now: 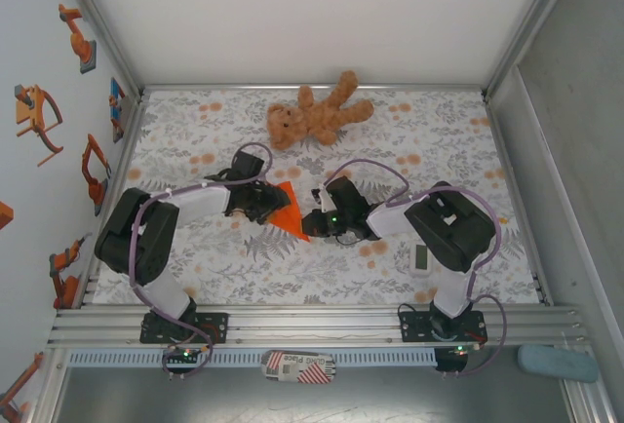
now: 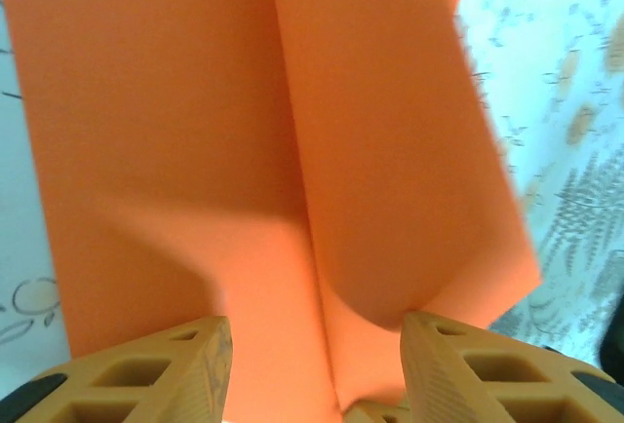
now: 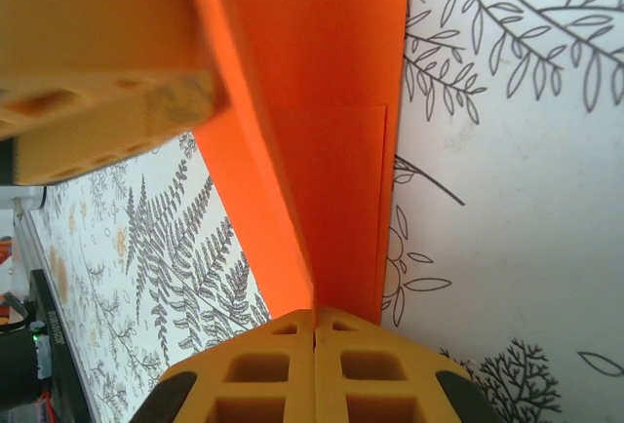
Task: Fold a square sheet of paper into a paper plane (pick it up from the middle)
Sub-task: Fourth fold the wing at the center of the table.
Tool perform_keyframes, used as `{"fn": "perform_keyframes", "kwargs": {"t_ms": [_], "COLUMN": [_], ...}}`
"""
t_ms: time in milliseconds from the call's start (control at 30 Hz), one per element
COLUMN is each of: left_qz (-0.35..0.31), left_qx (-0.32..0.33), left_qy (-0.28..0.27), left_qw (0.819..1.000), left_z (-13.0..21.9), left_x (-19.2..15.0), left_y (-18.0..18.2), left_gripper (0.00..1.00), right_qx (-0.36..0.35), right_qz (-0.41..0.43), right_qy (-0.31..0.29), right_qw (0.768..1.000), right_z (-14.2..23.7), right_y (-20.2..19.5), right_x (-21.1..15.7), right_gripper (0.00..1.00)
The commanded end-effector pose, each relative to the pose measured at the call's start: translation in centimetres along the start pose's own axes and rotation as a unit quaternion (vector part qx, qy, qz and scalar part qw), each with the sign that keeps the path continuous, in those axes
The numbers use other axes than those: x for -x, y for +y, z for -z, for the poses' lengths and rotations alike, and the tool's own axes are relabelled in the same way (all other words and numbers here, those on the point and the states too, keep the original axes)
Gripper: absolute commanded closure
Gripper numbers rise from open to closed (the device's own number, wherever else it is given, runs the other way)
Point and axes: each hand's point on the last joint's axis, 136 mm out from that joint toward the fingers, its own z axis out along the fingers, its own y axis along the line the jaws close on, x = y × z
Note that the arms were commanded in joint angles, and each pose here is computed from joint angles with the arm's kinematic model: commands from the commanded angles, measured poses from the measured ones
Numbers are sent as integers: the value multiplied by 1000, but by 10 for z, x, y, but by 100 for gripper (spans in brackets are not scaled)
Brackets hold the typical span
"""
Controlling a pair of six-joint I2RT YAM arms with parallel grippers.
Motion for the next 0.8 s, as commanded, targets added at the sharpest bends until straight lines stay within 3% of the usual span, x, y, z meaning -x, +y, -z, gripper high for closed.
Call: {"fn": "perform_keyframes", "kwargs": {"t_ms": [0,133,267,500,767], "left_qz": [-36,-53,-68,-71,-65], "left_qx": [-47,-70,-101,-137,-167], "left_qy": [-38,-59,-62,-36,-8], "left_qw": [998,994,991,987,984], "left_z": [33,50,51,28,8], "left_x": [14,15,10,0,-3], "left_y": [-37,-46,-50,-45,-50], "left_gripper": [49,49,57,78,84], "right_qx": [-8,-8,-4,5,2], "right_qz": [-30,-38,-47,-55,-60], "right_qy": [16,20,23,22,24], "right_qw": [999,999,999,998,998], "right_z": [-3,-3,-5,-6,-6], "right_y": [-14,-16,-18,-18,-23], "right_x": [-10,-11,-11,-10,-12], "right_gripper": [100,100,100,100,100]}}
